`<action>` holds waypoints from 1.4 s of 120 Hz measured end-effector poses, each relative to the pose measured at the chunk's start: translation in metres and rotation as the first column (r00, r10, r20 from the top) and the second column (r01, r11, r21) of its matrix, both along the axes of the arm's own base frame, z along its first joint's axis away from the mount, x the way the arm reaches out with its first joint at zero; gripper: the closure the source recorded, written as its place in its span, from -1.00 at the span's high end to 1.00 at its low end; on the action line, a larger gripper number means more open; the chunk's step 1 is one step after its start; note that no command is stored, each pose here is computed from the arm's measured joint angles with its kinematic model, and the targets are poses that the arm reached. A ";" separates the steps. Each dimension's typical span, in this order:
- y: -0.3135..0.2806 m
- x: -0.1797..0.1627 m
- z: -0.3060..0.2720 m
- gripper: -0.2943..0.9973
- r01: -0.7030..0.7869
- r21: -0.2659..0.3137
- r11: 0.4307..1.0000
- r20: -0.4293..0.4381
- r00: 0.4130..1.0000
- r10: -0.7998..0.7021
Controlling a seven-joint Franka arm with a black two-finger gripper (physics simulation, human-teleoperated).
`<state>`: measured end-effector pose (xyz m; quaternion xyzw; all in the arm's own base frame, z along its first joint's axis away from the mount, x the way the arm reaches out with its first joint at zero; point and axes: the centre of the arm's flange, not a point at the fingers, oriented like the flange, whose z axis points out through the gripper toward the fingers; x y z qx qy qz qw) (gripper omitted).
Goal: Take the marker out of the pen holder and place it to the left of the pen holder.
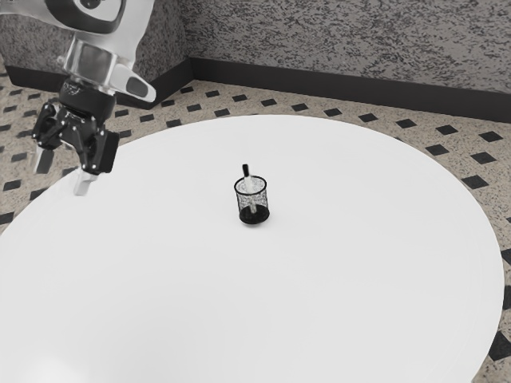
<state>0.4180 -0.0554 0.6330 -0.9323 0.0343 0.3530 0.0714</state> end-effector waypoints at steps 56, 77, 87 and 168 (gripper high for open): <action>0.068 0.336 -0.223 0.54 -0.140 -0.057 0.989 0.751 0.647 0.135; 0.053 0.356 -0.237 0.54 -0.199 -0.213 0.957 0.816 0.502 0.286; 0.063 0.369 -0.275 0.54 -0.216 -0.206 0.954 0.825 0.486 0.288; 0.060 0.393 -0.297 0.24 -0.173 -0.194 0.966 0.909 0.338 0.243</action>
